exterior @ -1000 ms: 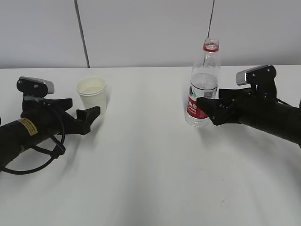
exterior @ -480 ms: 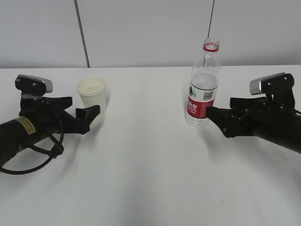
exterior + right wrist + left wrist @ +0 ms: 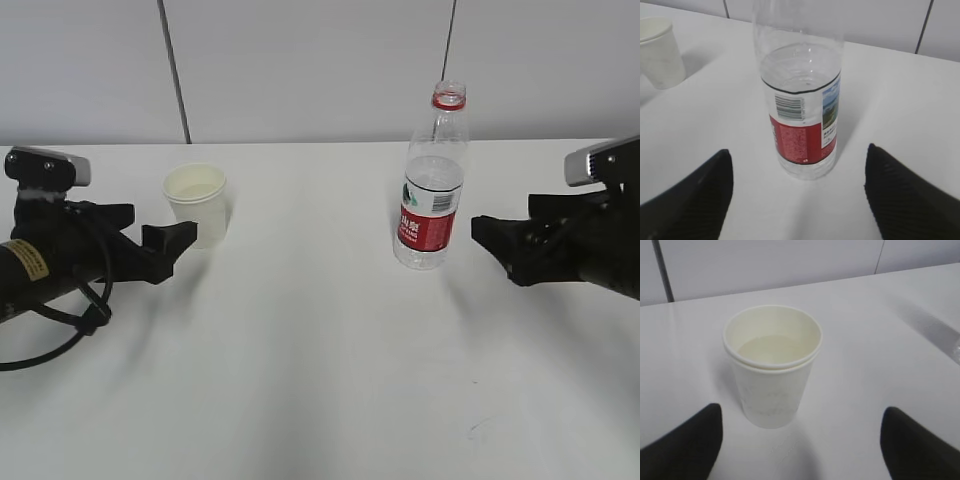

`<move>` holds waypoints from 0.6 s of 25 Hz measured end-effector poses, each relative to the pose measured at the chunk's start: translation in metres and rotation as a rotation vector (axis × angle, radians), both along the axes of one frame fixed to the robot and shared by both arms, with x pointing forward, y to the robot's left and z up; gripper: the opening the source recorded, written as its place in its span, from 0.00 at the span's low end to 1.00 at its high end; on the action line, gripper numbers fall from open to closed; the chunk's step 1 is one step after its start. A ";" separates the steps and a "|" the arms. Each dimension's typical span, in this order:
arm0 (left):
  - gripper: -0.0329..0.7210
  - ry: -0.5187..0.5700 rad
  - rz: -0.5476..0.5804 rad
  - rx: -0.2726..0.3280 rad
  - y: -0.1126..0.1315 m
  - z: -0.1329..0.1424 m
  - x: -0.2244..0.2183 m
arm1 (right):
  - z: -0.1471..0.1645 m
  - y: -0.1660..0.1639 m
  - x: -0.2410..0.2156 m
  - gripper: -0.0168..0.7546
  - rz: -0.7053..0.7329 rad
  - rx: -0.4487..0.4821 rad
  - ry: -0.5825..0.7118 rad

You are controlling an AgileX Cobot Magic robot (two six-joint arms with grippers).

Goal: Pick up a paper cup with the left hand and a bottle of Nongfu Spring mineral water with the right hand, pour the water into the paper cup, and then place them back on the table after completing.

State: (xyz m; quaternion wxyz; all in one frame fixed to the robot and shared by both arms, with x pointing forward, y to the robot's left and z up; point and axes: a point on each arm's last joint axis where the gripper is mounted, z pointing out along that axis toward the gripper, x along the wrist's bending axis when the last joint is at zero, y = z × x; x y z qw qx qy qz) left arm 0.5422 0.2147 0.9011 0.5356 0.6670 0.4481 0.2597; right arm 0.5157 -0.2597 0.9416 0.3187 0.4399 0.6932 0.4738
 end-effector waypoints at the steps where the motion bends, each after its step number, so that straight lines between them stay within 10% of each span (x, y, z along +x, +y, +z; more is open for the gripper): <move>1: 0.82 0.011 0.008 0.001 0.001 0.003 -0.001 | 0.005 -0.001 -0.002 0.81 -0.008 -0.012 -0.002; 15: 0.78 0.026 0.143 0.004 0.015 0.092 -0.014 | 0.070 -0.014 0.002 0.79 -0.190 0.053 -0.015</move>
